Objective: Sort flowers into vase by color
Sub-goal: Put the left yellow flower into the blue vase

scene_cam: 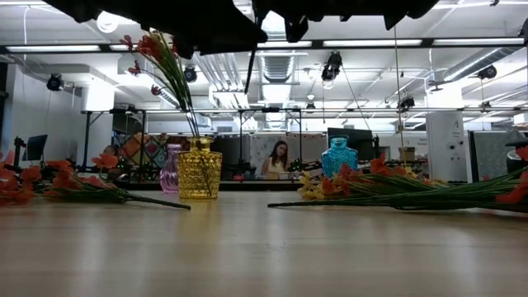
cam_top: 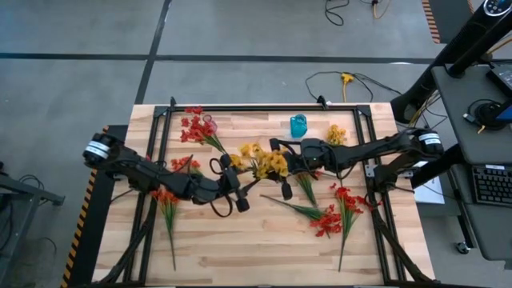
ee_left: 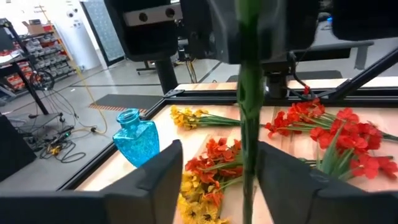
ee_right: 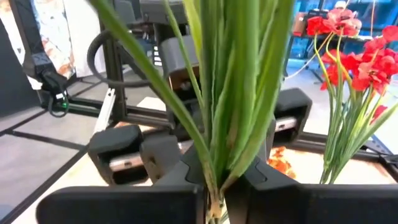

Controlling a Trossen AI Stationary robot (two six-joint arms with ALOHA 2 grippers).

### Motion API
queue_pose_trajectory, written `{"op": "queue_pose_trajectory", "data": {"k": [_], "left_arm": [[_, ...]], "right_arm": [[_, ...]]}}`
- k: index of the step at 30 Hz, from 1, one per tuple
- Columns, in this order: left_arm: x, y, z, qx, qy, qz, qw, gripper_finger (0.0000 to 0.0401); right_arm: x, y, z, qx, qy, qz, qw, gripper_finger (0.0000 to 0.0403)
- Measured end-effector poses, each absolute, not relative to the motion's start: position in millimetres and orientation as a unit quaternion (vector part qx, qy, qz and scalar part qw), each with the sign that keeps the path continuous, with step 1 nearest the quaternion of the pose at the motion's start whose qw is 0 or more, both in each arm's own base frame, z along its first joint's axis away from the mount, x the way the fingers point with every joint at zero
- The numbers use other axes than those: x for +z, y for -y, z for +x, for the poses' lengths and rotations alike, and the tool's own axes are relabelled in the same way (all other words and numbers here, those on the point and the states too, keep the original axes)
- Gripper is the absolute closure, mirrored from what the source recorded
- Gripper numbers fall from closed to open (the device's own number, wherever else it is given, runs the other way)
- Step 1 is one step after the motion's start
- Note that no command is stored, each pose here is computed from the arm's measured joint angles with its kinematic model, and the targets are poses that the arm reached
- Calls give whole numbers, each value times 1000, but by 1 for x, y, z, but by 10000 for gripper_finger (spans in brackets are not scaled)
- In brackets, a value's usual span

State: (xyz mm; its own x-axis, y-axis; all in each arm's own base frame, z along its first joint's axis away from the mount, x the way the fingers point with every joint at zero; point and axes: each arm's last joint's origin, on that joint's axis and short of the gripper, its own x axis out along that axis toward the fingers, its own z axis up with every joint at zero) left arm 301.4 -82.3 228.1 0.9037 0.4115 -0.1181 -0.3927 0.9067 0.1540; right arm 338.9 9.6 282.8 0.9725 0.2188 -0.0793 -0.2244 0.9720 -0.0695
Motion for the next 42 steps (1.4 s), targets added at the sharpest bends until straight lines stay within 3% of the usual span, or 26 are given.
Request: {"op": "queue_pose_trajectory", "data": {"k": [8, 15, 24, 42], "left_arm": [[248, 96, 279, 173, -85, 74, 979, 166], [280, 96, 247, 150, -70, 66, 984, 163], [294, 84, 223, 151, -91, 74, 981, 163], [290, 83, 221, 151, -114, 85, 978, 163]], "right_arm": [[308, 22, 313, 41, -78, -42, 995, 383], [319, 79, 277, -137, -143, -64, 978, 383], [314, 164, 238, -304, -146, 34, 941, 383], [294, 180, 225, -315, -168, 69, 931, 383]]}}
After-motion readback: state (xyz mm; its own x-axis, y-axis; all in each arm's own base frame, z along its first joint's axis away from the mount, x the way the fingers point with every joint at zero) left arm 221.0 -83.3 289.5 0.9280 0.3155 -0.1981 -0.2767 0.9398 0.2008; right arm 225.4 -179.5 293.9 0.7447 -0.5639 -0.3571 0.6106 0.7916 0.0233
